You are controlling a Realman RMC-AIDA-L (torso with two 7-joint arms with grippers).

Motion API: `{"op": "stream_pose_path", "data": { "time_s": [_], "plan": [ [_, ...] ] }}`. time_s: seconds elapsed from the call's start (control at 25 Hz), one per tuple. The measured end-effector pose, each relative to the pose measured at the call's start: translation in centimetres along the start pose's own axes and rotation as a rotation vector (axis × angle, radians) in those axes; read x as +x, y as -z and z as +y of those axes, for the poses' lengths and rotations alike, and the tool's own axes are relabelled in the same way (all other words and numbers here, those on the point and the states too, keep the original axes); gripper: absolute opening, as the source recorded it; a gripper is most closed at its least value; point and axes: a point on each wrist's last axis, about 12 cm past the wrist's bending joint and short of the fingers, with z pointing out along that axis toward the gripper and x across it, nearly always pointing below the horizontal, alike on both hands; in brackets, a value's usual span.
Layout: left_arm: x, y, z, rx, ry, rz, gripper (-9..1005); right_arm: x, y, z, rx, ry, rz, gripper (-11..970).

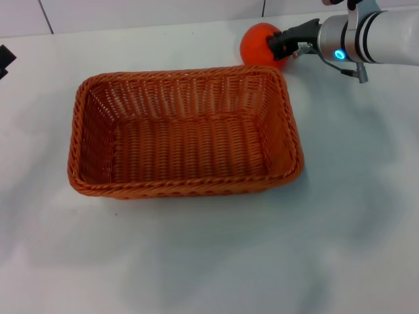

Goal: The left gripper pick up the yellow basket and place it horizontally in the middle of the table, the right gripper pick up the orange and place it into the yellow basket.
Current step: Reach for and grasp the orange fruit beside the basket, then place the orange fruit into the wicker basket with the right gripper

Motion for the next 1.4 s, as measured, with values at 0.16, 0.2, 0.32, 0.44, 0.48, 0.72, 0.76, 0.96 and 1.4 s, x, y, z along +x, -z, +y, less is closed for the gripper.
{"op": "stream_pose_path", "data": {
  "time_s": [0.16,0.2,0.32,0.44,0.48,0.72,0.76,0.96,1.4],
  "plan": [
    [0.0,0.0,0.0,0.002,0.001,-0.001,755,0.1,0.2,0.2,0.0,-0.012,0.013,75],
    [0.0,0.0,0.0,0.002,0.001,-0.002,755,0.2,0.3,0.3,0.004,-0.024,0.024,75],
    [0.0,0.0,0.0,0.002,0.001,-0.003,755,0.2,1.0,0.6,0.041,-0.085,0.078,75],
    [0.0,0.0,0.0,0.003,0.001,-0.003,754,0.0,2.1,1.2,0.107,-0.169,0.161,74],
    [0.0,0.1,0.0,0.002,0.002,-0.003,754,0.0,2.4,1.4,0.124,-0.188,0.182,73],
    [0.2,0.2,0.0,0.0,0.007,-0.004,753,0.0,5.5,2.0,0.338,-0.273,0.374,64],
    [0.3,0.2,0.0,0.001,0.01,-0.004,753,0.1,5.8,1.9,0.376,-0.267,0.392,64],
    [0.7,0.2,0.1,0.007,0.026,-0.002,752,0.5,7.6,0.0,0.59,-0.158,0.457,65],
    [1.0,1.2,-0.1,0.023,0.036,-0.018,751,0.3,8.2,-3.6,0.804,0.084,0.449,92]
  ]
}}
